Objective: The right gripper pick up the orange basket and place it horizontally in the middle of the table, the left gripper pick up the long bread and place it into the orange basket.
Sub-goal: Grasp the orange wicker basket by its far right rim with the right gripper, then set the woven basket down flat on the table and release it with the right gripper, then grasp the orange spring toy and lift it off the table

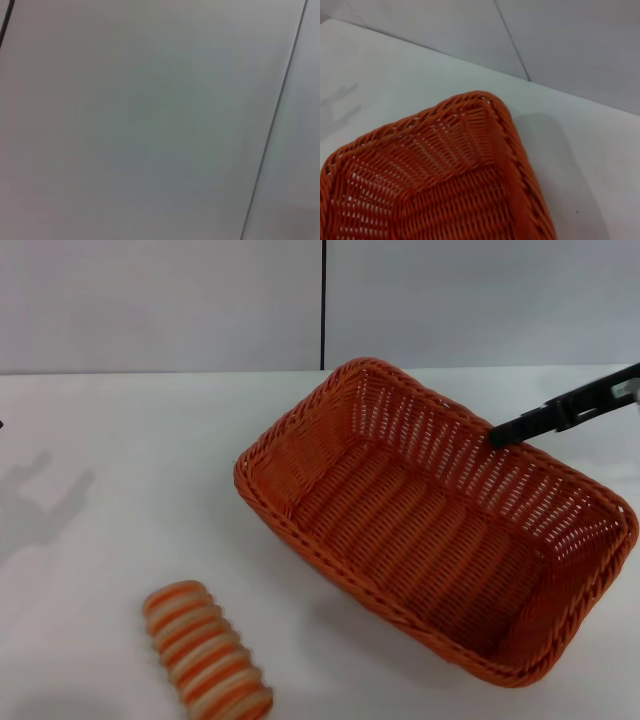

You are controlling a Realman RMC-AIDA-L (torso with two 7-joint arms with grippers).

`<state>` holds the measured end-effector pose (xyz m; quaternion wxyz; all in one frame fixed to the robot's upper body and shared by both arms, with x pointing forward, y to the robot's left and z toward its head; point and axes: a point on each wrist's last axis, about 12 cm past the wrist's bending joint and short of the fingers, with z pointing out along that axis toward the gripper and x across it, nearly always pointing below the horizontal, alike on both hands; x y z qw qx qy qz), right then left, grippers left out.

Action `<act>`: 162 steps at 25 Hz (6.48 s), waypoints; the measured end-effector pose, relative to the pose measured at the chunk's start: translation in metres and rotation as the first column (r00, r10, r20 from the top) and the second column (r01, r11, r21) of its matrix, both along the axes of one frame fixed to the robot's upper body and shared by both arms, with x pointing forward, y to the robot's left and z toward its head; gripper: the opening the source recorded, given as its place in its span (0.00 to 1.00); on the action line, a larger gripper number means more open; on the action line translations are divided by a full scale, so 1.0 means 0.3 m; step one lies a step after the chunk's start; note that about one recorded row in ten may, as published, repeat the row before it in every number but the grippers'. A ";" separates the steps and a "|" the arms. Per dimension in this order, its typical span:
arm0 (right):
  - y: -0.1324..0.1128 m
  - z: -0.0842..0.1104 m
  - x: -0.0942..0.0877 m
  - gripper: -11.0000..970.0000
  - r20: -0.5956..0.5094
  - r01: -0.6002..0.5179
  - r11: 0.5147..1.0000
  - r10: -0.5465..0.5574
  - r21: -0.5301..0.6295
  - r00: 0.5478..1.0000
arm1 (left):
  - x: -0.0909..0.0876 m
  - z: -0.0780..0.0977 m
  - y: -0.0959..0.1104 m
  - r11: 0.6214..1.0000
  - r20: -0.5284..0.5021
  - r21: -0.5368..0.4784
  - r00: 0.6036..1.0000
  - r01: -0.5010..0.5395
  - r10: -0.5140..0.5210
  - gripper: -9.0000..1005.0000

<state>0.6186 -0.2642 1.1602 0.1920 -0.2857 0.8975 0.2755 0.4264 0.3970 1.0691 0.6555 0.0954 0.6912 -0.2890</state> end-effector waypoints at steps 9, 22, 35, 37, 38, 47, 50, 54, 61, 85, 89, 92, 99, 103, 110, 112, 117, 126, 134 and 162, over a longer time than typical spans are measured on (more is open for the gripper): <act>0.066 -0.078 -0.008 0.81 0.019 -0.038 0.999 0.038 0.005 0.999 | 0.000 0.001 0.001 1.000 0.002 0.003 1.000 0.000 0.000 0.71; 0.082 -0.139 -0.003 0.81 0.046 -0.030 1.000 0.029 0.008 0.999 | 0.001 0.001 0.002 1.000 0.002 0.004 1.000 -0.002 0.002 0.71; 0.119 -0.146 -0.011 0.60 0.043 -0.094 0.995 0.095 -0.012 0.995 | 0.017 -0.001 -0.007 1.000 0.007 0.005 1.000 0.000 0.000 0.71; 0.115 -0.145 -0.008 0.34 0.051 -0.087 0.996 0.088 -0.015 0.995 | 0.018 -0.001 -0.008 1.000 0.007 0.004 1.000 0.000 0.000 0.71; 0.115 -0.145 -0.008 0.31 0.051 -0.087 0.996 0.088 -0.015 0.995 | 0.018 -0.001 -0.008 1.000 0.007 0.004 1.000 0.000 0.000 0.71; 0.140 -0.103 0.000 0.17 0.110 -0.214 0.971 0.225 -0.102 0.968 | 0.015 -0.008 -0.008 1.000 0.014 -0.009 1.000 -0.015 0.015 0.71; 0.159 -0.062 0.000 0.17 0.145 -0.297 0.942 0.319 -0.153 0.937 | 0.012 -0.008 -0.008 1.000 0.015 -0.009 1.000 -0.014 0.014 0.71; 0.178 0.007 0.006 0.17 0.223 -0.398 0.893 0.440 -0.209 0.870 | 0.000 -0.015 -0.008 1.000 0.020 0.004 1.000 -0.020 0.020 0.71; 0.223 0.079 0.018 0.17 0.304 -0.524 0.798 0.600 -0.297 0.740 | -0.055 -0.040 -0.008 0.998 0.048 -0.002 0.997 -0.058 0.059 0.71; 0.361 0.058 0.010 0.17 0.328 -0.647 0.447 0.894 -0.618 0.304 | -0.245 -0.087 0.010 0.984 0.057 -0.053 0.983 -0.173 0.176 0.71; 0.376 0.047 0.007 0.18 0.308 -0.648 0.401 0.916 -0.648 0.258 | -0.260 -0.096 0.008 0.981 0.050 -0.058 0.981 -0.185 0.188 0.71; 0.375 0.047 0.008 0.18 0.306 -0.642 0.398 0.917 -0.655 0.256 | -0.270 -0.098 0.011 0.978 0.048 -0.060 0.978 -0.199 0.202 0.71; 0.369 0.062 0.017 0.18 0.325 -0.608 0.427 0.904 -0.669 0.277 | -0.270 -0.098 0.010 0.978 0.053 -0.058 0.978 -0.200 0.203 0.71; 0.369 0.065 0.018 0.20 0.343 -0.595 0.470 0.882 -0.652 0.322 | -0.261 -0.096 0.008 0.979 0.058 -0.058 0.978 -0.195 0.198 0.71; 0.362 0.060 0.012 0.32 0.377 -0.578 0.517 0.856 -0.631 0.354 | -0.255 -0.096 0.008 0.980 0.057 -0.058 0.979 -0.193 0.196 0.71; 0.360 0.064 0.011 0.36 0.390 -0.569 0.532 0.847 -0.627 0.362 | -0.255 -0.097 0.007 0.980 0.056 -0.058 0.979 -0.192 0.196 0.71; 0.337 0.090 0.001 0.55 0.447 -0.533 0.592 0.806 -0.604 0.388 | -0.256 -0.097 0.006 0.980 0.057 -0.060 0.979 -0.191 0.194 0.71; 0.163 0.219 -0.050 0.67 0.733 -0.381 0.861 0.494 -0.337 0.468 | -0.255 -0.087 0.006 0.984 0.071 -0.055 0.983 -0.167 0.171 0.71; -0.208 0.224 -0.267 0.67 0.862 -0.134 0.937 -0.233 0.324 0.450 | -0.217 -0.030 0.017 0.999 0.064 -0.031 0.997 -0.028 0.030 0.71; -0.531 -0.030 -0.608 0.67 0.585 0.054 0.634 -0.739 0.771 0.334 | 0.083 0.027 -0.098 0.840 -0.485 0.120 0.770 0.529 -0.415 0.71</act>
